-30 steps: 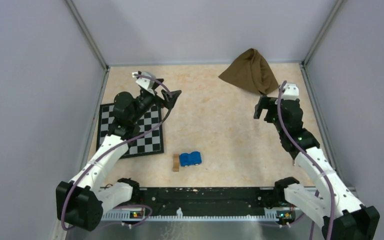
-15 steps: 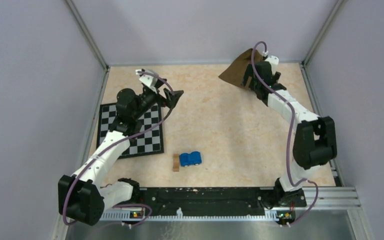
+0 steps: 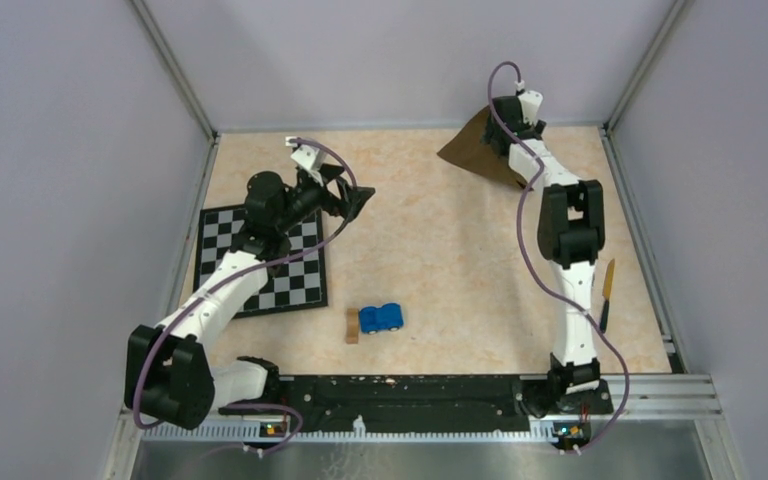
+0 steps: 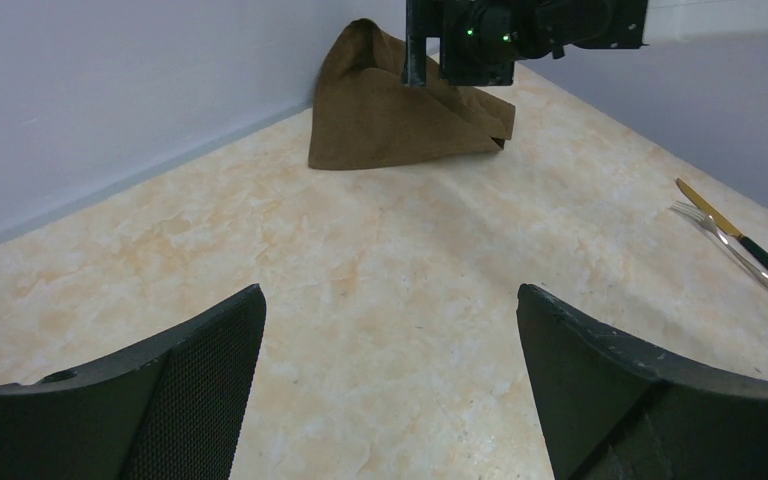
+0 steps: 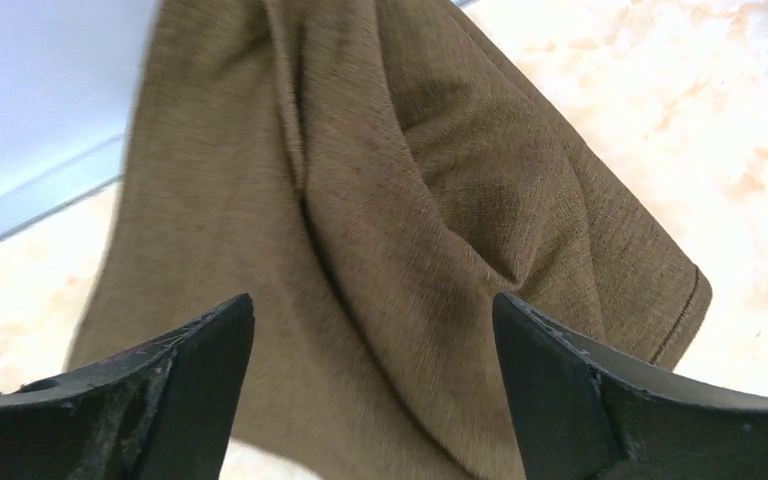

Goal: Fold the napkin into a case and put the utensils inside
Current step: Move the crumpled napkin to the center of the board, then pick up the crumpled napkin from the center of the board.

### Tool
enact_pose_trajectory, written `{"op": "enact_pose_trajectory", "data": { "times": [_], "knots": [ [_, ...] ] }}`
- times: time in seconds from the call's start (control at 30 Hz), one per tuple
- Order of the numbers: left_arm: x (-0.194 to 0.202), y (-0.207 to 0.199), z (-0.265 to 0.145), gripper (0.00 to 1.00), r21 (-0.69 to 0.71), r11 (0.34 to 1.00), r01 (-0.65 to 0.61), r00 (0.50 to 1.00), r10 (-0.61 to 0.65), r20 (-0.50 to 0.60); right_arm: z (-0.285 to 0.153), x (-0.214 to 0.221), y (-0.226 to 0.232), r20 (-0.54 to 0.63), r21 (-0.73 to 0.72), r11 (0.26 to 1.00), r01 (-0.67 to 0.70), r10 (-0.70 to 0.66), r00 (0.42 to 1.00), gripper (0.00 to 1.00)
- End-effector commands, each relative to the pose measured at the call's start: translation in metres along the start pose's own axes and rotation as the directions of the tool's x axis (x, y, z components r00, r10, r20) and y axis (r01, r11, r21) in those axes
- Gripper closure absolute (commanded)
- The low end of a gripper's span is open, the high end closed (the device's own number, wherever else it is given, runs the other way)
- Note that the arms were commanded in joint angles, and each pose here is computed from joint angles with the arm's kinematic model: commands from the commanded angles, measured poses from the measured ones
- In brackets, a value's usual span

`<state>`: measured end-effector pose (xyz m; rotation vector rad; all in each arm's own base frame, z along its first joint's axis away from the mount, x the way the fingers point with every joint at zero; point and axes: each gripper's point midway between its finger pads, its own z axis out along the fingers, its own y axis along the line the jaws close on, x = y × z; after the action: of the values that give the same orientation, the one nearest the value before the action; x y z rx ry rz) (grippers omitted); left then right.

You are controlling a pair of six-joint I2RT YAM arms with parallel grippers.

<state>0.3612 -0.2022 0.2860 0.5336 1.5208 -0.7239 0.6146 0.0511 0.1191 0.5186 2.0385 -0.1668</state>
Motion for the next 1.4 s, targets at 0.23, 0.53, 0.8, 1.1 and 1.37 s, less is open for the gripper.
{"op": "enact_pose_trajectory", "data": {
  "times": [0.23,0.53,0.8,1.1,1.37],
  "knots": [
    [-0.015,-0.011,0.010,0.01,0.063,0.998,-0.006,0.999,0.004,0.032,0.001,0.035,0.009,-0.169,-0.100,0.992,0.083,-0.100,0.980,0.91],
    [0.012,0.008,0.027,0.01,-0.049,0.971,0.234,0.969,-0.237,-0.073,-0.159,0.126,0.032,-0.441,-0.516,0.841,-0.162,-0.099,0.892,1.00],
    [0.091,0.016,0.047,0.01,-0.182,0.853,0.489,0.794,-0.521,-0.313,-0.227,0.146,-0.003,-0.396,-0.567,0.823,-0.041,-0.228,0.889,0.74],
    [0.187,0.005,0.066,0.12,-0.285,0.804,0.521,0.613,-0.585,-0.531,-0.224,0.076,0.026,-0.151,-0.611,0.778,0.146,-0.296,0.943,0.48],
    [0.246,-0.013,0.057,0.24,-0.426,0.783,0.453,0.544,-0.621,-0.564,-0.181,0.097,0.080,-0.097,-0.583,0.762,0.281,-0.409,0.907,0.55]
  ]
}}
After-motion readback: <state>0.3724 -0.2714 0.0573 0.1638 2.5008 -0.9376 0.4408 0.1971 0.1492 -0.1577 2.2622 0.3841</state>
